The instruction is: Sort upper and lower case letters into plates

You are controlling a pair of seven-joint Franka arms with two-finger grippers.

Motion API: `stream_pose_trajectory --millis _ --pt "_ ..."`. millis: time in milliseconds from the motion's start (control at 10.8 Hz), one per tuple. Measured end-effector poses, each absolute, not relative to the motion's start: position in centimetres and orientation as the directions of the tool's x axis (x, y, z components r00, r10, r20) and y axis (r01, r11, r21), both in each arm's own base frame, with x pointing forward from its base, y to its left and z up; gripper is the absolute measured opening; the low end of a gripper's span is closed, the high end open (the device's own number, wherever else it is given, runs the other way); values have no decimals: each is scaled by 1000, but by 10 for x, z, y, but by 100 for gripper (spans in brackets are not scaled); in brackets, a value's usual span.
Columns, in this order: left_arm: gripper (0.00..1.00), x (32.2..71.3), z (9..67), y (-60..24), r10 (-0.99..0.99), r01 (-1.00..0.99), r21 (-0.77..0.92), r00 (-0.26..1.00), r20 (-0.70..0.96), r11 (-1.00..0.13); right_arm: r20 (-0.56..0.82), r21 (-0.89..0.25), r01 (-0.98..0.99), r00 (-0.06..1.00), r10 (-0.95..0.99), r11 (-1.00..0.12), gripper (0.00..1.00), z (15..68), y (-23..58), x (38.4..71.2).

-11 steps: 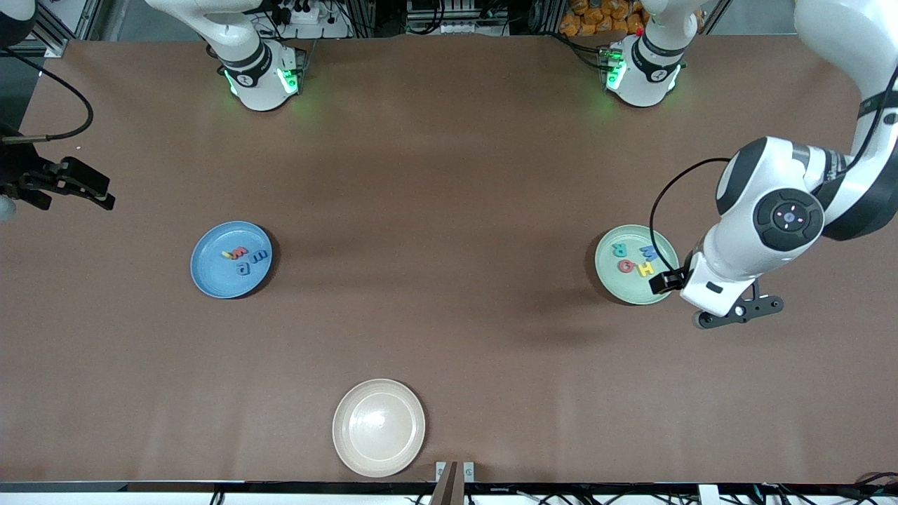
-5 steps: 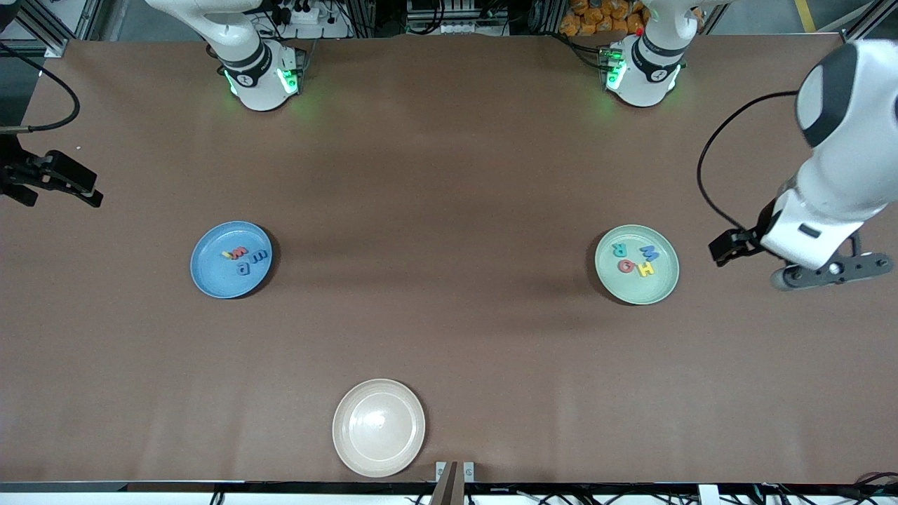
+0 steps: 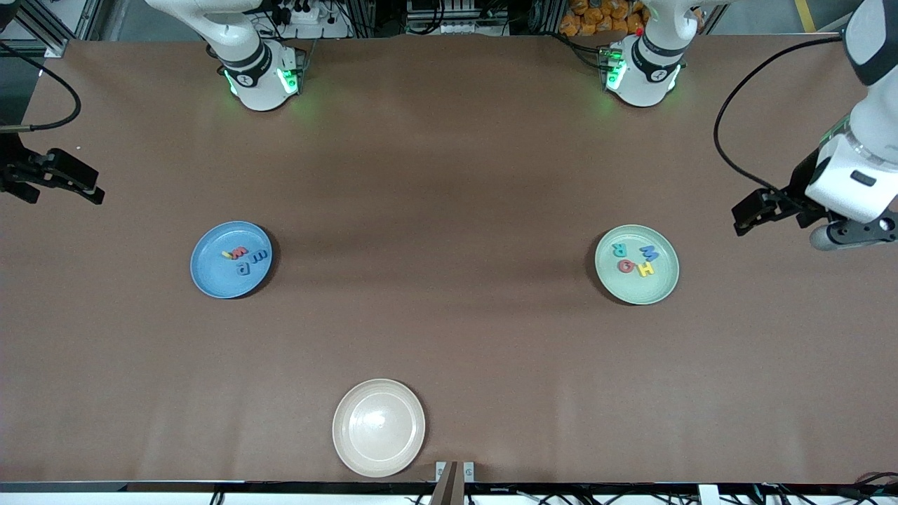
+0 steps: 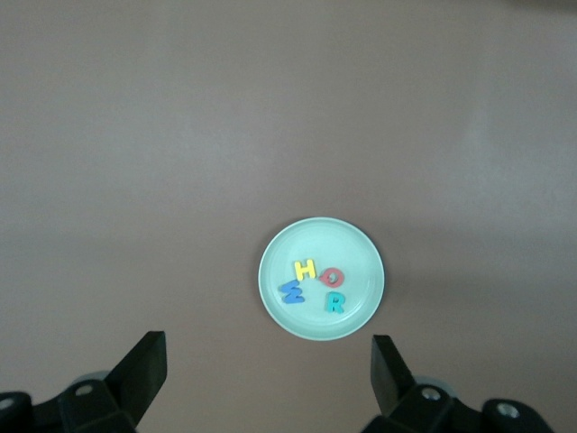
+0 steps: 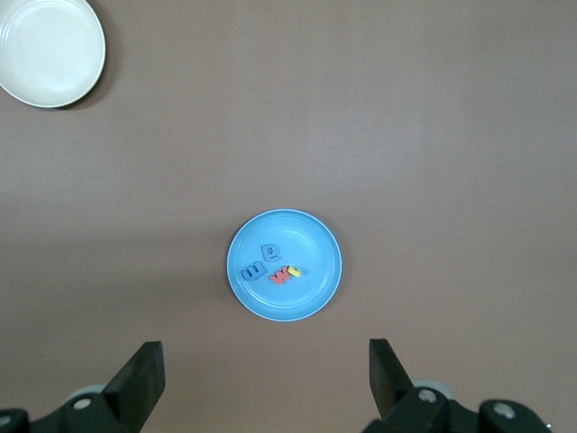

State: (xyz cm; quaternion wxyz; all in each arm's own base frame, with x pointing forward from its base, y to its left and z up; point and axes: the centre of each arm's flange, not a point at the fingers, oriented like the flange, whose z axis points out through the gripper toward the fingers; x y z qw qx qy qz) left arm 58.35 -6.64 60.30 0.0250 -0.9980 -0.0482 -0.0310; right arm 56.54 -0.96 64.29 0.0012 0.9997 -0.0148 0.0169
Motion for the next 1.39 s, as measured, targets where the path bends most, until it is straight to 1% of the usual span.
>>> stream_pose_trajectory --millis 372,1115,1394 --pt "100 570 616 -75 86 88 -29 996 39 -996 34 -23 -34 999 -35 -999 100 644 -10 564" --pt "100 564 623 -81 82 82 9 996 26 -997 21 -23 -35 999 -35 -999 100 643 -10 563" --pt "100 559 622 -102 44 44 10 999 11 -999 17 -21 -35 999 -35 -999 100 643 -11 563"
